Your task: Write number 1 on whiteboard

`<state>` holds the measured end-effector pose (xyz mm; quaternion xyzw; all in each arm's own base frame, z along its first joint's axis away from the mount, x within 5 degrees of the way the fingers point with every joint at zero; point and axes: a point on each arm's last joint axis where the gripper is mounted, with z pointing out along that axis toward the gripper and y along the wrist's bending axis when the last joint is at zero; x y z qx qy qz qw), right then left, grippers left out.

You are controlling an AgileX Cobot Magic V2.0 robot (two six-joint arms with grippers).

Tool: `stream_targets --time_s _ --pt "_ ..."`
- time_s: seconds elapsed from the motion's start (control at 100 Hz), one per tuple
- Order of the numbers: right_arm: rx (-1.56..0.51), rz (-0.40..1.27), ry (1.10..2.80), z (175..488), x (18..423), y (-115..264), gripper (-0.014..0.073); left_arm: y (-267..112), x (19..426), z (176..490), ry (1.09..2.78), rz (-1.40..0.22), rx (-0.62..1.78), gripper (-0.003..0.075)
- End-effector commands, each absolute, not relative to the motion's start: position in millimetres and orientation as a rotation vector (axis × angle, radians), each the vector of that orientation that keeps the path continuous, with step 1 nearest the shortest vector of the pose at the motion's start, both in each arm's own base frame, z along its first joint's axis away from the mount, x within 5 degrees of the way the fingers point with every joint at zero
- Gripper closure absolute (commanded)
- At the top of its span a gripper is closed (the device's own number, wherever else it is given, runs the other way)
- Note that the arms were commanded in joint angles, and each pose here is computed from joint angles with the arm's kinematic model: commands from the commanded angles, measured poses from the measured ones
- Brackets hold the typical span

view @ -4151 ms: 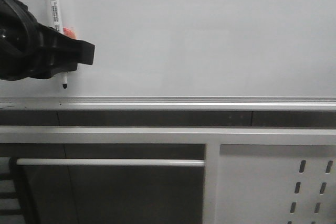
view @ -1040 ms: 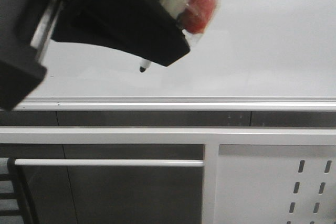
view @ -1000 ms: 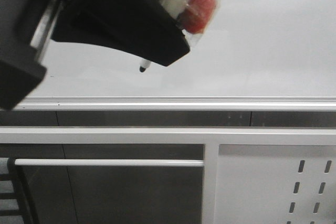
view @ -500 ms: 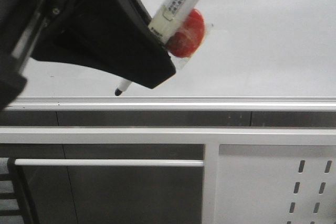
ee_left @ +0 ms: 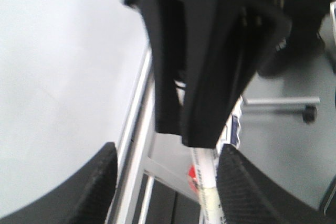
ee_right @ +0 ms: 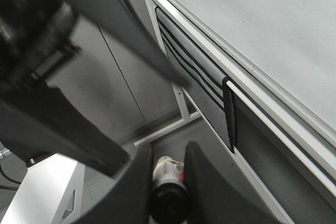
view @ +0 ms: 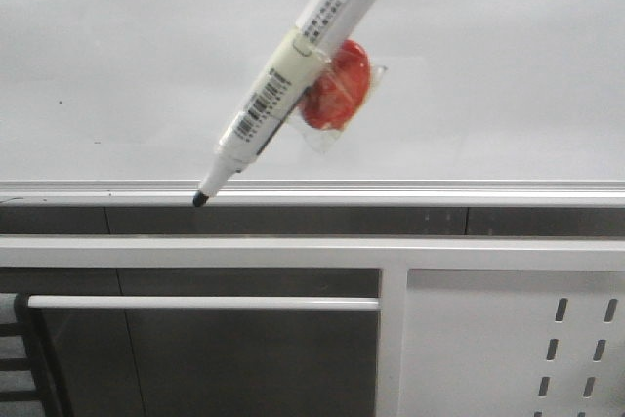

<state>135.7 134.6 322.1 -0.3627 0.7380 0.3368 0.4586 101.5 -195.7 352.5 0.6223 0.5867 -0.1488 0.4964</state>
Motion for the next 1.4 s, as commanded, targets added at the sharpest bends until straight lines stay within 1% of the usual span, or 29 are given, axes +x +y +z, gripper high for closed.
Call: stream_targets --time_s 0.0,0.05,0.09,0.14,0.23,0.29,0.34,0.44,0.54,0.65,0.73,0.84,0.97,1.12,1.26,1.39 --pt "-0.871 0.832 1.778 333.5 136.3 134.7 0.0656 -184.8 92.6 382.3 1.335 -0.435 1.386 0.0301" --pt "-0.870 0.814 1.776 333.3 137.3 134.1 0.0655 -177.4 88.4 388.2 1.331 -0.458 1.358 0.0306" --pt "-0.871 0.793 1.763 335.0 136.4 132.3 0.0655 -170.4 84.5 393.2 1.331 -0.481 1.329 0.0325" --pt "-0.857 0.749 1.736 338.8 135.6 128.5 0.0655 -161.8 80.6 398.6 1.341 -0.512 1.283 0.0370" --pt "-0.851 0.637 1.650 350.2 128.1 117.1 0.0643 -142.4 75.9 399.9 1.365 -0.548 1.181 0.0484" --pt "-0.853 0.577 1.585 358.8 119.3 108.6 0.0643 -126.8 72.0 397.8 1.366 -0.569 1.098 0.0530" --pt "-0.858 0.533 1.526 366.1 109.7 101.0 0.0643 -116.6 70.7 391.3 1.372 -0.585 1.025 0.0550" --pt "-0.863 0.469 1.417 378.2 88.0 86.0 0.0643 -90.5 63.6 378.2 1.344 -0.627 0.846 0.0554" --pt "-0.839 0.415 1.351 379.5 74.2 74.2 0.0643 -69.6 57.8 362.4 1.316 -0.638 0.694 0.0555" --pt "-0.797 0.315 1.315 369.4 71.2 64.1 0.0643 -51.5 52.8 345.8 1.319 -0.600 0.571 0.0587" --pt "-0.753 0.257 1.311 360.5 75.3 60.2 0.0643 -42.2 51.1 337.0 1.331 -0.537 0.508 0.0614" --pt "-0.731 0.212 1.314 352.9 79.5 58.4 0.0643 -32.2 48.5 329.4 1.330 -0.452 0.429 0.0616" --pt "-0.708 0.162 1.287 355.7 82.0 56.0 0.0643 -26.5 48.9 323.3 1.345 -0.388 0.358 0.0616" --pt "-0.733 0.117 1.295 353.5 89.8 59.1 0.0643 -26.5 53.0 310.7 1.419 -0.432 0.276 0.0616" --pt "-0.772 0.102 1.338 346.9 100.6 65.8 0.0643 -28.1 55.4 299.5 1.462 -0.446 0.273 0.0616" --pt "-0.799 0.066 1.331 345.6 104.4 67.9 0.0643 -28.5 56.3 295.3 1.475 -0.444 0.275 0.0616"
